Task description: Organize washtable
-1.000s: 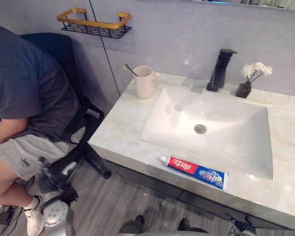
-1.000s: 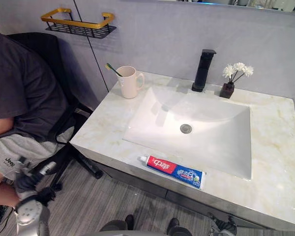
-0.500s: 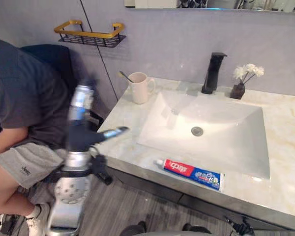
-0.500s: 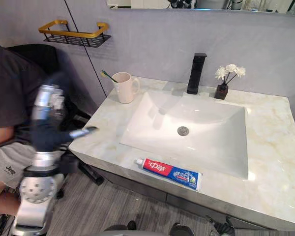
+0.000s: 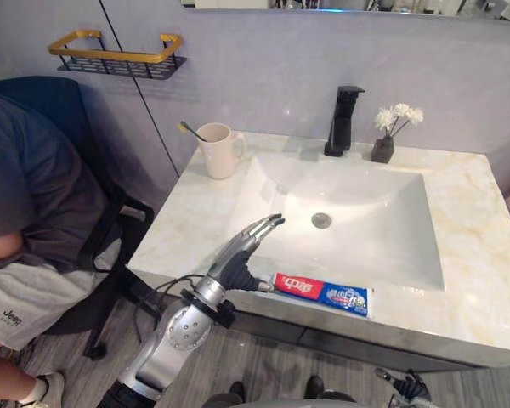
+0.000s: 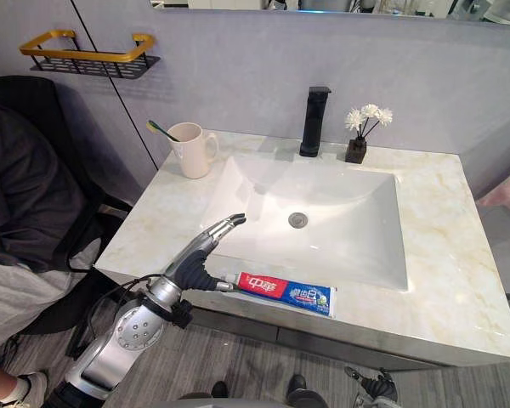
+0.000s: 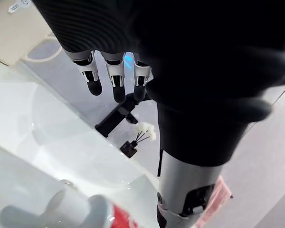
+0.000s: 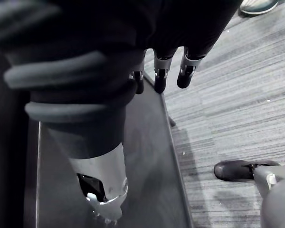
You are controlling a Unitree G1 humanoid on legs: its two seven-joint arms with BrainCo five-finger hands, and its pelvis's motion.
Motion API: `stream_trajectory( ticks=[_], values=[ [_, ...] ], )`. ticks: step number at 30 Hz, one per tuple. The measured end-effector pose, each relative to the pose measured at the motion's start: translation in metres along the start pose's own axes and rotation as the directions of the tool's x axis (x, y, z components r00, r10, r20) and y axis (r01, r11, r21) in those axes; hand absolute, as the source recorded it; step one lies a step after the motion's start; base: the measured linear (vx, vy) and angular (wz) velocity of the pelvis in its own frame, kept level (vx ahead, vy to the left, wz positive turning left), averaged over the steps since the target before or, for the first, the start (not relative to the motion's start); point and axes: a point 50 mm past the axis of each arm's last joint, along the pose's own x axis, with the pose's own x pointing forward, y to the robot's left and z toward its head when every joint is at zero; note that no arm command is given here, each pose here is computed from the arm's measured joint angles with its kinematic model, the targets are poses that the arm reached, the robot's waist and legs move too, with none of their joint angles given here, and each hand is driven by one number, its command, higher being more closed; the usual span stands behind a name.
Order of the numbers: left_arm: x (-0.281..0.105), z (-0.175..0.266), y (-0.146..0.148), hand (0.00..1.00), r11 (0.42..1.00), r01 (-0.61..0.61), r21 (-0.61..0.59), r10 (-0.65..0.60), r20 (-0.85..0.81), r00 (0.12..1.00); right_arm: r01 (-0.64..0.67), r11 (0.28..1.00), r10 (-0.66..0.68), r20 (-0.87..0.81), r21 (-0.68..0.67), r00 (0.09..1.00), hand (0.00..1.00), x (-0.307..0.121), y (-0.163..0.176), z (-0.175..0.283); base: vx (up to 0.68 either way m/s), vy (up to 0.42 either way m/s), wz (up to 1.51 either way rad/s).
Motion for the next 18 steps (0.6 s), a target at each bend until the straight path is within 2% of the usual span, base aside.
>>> stream_trajectory(
  ticks=[7, 18],
  values=[
    [-0.003, -0.014, -0.017, 0.0, 0.993, 0.088, 0.081, -0.082, -0.072, 0.994, -0.019, 1.0, 0.019, 0.023, -0.014, 1.0, 0.0, 0.001, 0.007, 0.006, -0.04, 0.021, -0.05],
    [0.006, -0.017, -0.034, 0.0, 0.99, 0.13, 0.052, -0.125, -0.083, 0.989, -0.022, 0.999, 0.023, 0.02, -0.045, 1.0, 0.0, 0.0, 0.008, 0.005, -0.01, 0.001, -0.03]
  ],
)
